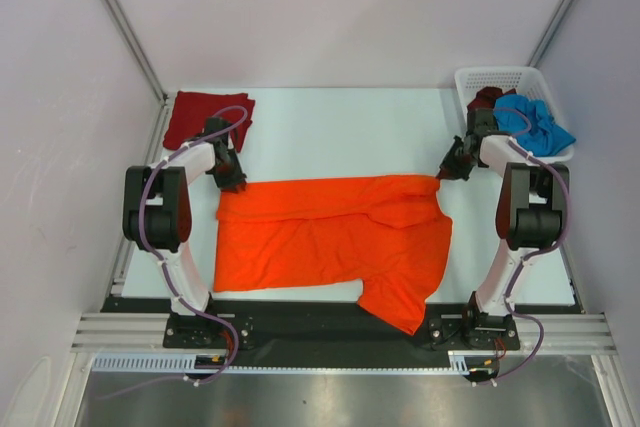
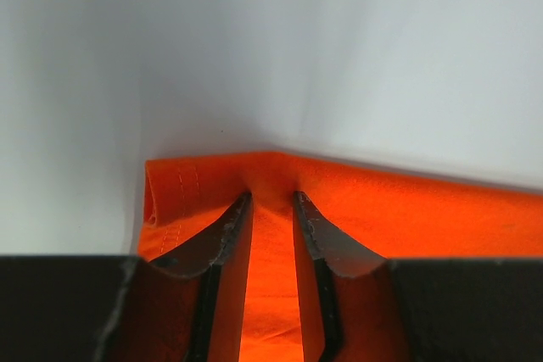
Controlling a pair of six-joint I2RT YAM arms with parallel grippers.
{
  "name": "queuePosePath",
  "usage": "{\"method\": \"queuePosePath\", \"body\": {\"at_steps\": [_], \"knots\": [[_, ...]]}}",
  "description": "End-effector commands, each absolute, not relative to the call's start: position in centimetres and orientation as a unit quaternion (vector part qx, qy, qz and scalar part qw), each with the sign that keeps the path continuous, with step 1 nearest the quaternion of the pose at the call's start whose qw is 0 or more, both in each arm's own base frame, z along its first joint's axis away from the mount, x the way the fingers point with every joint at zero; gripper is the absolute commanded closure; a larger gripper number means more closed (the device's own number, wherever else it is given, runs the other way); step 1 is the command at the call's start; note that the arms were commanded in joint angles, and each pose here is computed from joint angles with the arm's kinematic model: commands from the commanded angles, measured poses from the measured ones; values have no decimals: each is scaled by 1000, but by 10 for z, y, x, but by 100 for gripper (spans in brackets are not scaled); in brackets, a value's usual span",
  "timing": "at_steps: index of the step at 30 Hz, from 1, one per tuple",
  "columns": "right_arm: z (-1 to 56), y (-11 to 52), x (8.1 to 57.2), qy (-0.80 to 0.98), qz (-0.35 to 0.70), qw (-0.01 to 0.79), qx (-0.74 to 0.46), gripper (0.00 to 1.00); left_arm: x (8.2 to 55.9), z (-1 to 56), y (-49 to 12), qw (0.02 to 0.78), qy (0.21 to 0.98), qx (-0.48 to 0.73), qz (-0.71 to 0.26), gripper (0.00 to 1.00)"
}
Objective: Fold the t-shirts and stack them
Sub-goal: Fold the tshirt
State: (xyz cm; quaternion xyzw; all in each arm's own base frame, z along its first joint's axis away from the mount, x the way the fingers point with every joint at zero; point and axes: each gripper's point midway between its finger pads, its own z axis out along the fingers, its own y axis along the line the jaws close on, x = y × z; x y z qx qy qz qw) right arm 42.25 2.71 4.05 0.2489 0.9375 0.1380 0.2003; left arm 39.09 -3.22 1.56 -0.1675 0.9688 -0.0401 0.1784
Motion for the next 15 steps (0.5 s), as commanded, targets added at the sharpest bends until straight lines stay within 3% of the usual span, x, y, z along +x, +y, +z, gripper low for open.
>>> {"method": "queuePosePath", "body": {"at_steps": [1, 10, 11, 12, 14, 15], "knots": [[38, 10, 416, 936, 115, 201, 266, 100, 370, -11, -22, 144, 976, -166, -7, 69], [32, -4, 442, 948, 74, 212, 224, 100, 370, -9, -22, 147, 975, -165, -7, 68], [28, -5, 440, 952, 70, 200, 220, 97, 370, -9, -21, 146, 975, -165, -6, 68], [31, -5, 443, 953, 68, 202, 216, 87, 370, -9, -21, 147, 975, -164, -5, 68], [33, -6, 437, 956, 57, 194, 214, 80, 370, -5, -21, 151, 975, -163, -5, 68], [39, -5, 434, 956, 48, 196, 212, 72, 371, -3, -20, 153, 975, -162, -5, 68]]}}
